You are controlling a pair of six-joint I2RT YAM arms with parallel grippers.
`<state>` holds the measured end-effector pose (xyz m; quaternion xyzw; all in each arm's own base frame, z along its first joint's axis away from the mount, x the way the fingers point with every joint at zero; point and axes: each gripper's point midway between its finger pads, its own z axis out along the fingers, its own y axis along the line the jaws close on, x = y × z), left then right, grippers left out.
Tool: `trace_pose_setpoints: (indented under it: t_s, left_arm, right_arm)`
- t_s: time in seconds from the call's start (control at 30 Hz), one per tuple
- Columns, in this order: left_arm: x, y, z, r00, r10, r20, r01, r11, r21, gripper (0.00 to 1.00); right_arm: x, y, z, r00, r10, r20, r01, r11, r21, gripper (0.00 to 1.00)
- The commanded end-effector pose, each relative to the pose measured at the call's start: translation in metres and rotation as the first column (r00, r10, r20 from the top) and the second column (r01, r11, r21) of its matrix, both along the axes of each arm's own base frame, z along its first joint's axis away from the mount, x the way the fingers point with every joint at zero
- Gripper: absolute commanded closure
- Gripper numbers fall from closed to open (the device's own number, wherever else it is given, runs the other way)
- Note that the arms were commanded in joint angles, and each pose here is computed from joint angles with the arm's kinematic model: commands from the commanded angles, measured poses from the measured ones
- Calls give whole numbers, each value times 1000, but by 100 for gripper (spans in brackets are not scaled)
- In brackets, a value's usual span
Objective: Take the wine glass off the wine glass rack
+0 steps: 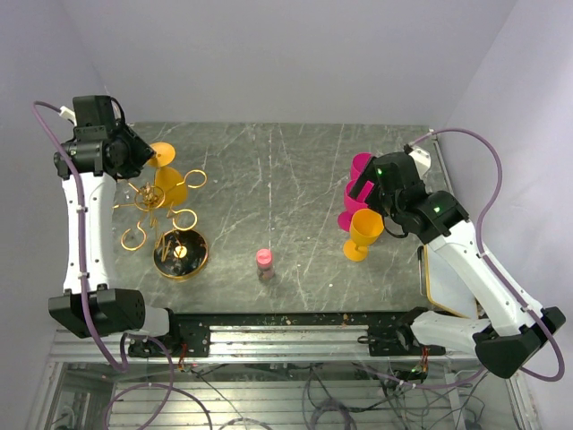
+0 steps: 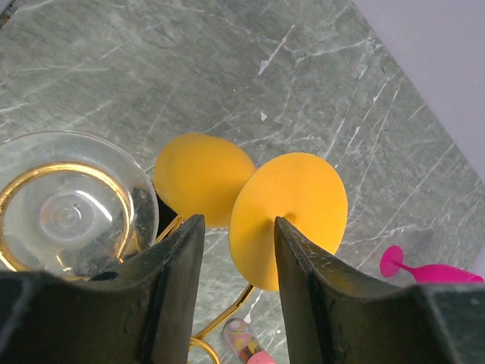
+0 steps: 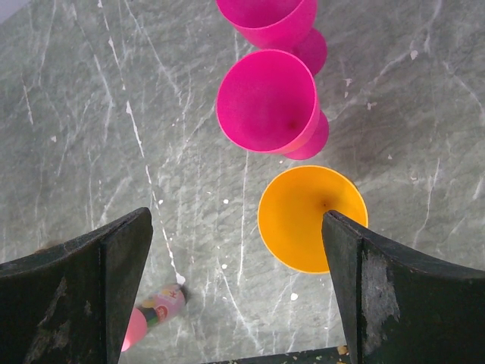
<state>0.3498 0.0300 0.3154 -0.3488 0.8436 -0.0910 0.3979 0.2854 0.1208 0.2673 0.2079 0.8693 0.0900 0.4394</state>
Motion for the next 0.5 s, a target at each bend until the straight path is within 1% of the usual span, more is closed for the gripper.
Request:
trace_pose_setpoints:
  t_s: [0.0,0.2,0.33,0.47]
  left_arm:
    - [9,-1,1,999,-17,36,18,1000,-15,50]
    - [6,-1,-1,999,-19,35,19,1000,-12,57]
    - [3,1,-1,999,-7,42,8,1000,-14,67]
    - [0,-1,1,998,-16,53,17,1000,-16,75]
  right_arm:
    - [2,-7,7,999,-27,33,27,1000,-10,7]
    - [3,-10,13,998,-45,41,46,999,-14,7]
    - [2,-16,14,996,-72,53,73,997,-20,7]
    - [0,-12,14,997,-53,53,53,999,0,7]
